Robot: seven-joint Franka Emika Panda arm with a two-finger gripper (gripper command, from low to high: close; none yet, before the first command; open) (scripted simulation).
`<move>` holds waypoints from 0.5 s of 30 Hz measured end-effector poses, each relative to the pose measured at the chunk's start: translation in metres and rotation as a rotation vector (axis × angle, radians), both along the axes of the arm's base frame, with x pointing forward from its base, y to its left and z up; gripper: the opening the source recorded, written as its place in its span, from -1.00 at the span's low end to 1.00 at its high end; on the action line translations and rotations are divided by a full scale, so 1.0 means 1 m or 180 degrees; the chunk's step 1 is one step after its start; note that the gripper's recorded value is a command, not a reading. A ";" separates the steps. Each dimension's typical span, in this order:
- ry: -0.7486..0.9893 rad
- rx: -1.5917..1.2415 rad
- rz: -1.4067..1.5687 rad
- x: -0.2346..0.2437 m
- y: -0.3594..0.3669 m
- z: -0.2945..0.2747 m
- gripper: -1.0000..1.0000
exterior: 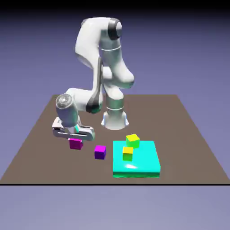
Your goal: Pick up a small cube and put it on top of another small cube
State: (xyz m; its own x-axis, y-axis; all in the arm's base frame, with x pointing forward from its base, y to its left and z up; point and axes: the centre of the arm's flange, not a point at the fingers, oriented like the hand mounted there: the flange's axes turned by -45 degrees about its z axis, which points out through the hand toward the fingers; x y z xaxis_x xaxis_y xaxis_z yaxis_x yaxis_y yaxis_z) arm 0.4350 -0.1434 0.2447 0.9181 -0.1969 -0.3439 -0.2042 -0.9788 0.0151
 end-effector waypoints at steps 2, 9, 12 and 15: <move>-0.0005 -0.0001 0.0017 0.004 0.044 0.013 -1.00; 0.0008 0.0033 -0.0093 -0.016 0.168 0.052 -1.00; 0.0033 0.0061 -0.0134 -0.036 0.217 0.067 -1.00; 0.0039 0.0069 -0.0137 -0.043 0.227 0.055 -1.00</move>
